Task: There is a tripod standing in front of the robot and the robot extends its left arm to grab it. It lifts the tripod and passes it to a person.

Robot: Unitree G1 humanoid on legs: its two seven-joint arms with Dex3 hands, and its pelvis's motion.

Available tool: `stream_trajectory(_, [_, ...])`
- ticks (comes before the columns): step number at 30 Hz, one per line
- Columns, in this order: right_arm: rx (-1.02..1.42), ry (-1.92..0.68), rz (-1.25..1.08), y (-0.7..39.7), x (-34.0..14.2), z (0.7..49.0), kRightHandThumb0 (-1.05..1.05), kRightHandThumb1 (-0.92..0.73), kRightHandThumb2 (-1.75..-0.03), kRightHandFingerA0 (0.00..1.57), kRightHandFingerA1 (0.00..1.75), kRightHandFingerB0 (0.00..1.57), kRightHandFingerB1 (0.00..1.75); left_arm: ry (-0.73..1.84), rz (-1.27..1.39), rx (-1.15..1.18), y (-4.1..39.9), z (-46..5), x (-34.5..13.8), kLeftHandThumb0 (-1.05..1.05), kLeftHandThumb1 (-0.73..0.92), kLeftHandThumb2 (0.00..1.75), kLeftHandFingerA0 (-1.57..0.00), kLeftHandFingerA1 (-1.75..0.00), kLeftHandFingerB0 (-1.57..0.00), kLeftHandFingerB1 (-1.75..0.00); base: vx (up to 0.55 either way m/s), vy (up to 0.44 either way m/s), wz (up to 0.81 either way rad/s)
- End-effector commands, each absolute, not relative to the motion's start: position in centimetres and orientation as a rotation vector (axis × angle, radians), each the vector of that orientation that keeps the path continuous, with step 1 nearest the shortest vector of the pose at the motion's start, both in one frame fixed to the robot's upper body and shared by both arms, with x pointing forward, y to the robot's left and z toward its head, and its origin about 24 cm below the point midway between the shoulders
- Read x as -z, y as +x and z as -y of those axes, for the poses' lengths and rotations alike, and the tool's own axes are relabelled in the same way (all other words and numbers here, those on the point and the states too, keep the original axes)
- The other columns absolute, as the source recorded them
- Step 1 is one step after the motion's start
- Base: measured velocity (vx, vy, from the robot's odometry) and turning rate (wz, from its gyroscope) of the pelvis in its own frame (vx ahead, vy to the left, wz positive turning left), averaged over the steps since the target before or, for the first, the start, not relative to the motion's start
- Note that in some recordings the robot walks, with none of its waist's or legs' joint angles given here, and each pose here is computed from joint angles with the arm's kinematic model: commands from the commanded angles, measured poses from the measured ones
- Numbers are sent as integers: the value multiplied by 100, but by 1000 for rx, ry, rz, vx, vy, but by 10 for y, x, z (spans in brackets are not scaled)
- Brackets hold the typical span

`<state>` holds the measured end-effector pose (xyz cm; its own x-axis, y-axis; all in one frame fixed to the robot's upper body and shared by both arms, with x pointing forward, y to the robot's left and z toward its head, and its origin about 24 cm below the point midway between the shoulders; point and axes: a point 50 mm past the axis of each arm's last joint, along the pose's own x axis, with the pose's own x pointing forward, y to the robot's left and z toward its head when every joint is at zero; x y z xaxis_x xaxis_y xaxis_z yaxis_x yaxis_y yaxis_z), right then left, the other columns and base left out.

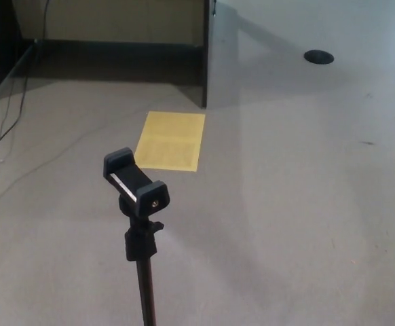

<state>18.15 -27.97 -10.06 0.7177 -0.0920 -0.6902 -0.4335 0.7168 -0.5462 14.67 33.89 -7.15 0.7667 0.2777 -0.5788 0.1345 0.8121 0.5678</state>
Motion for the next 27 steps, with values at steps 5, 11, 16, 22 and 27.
stream_trajectory(5, [-231, -798, -749, 173, 101, 285, -39, -69, -61, 67, 42, 44, 35, 467, -623, -112, 138, -339, 67, -43, 43, 62, -18, -37, -14, -32, 0, 0, 0])
stream_trajectory(11, [-212, -792, -759, 178, 99, 289, -39, -68, -61, 70, 43, 45, 35, 350, -464, -29, 170, -319, 42, -29, 27, 84, -1, -48, 0, -47, 0, 0, 0])
stream_trajectory(16, [-216, -796, -754, 175, 101, 288, -38, -68, -60, 72, 43, 45, 35, 337, -340, 63, 205, -298, 14, -30, 22, 82, -1, -47, 0, -48, 0, 0, 0])
stream_trajectory(22, [-215, -787, -764, 168, 105, 285, -38, -68, -60, 66, 41, 45, 35, 247, -270, 170, 235, -259, -9, -31, 17, 79, -2, -48, 0, -48, 0, 0, 0])
stream_trajectory(27, [-213, -775, -763, 172, 104, 284, -38, -69, -60, 67, 42, 44, 35, 230, -226, 234, 262, -229, -29, -31, 13, 78, -3, -49, 0, -47, 0, 0, 0])
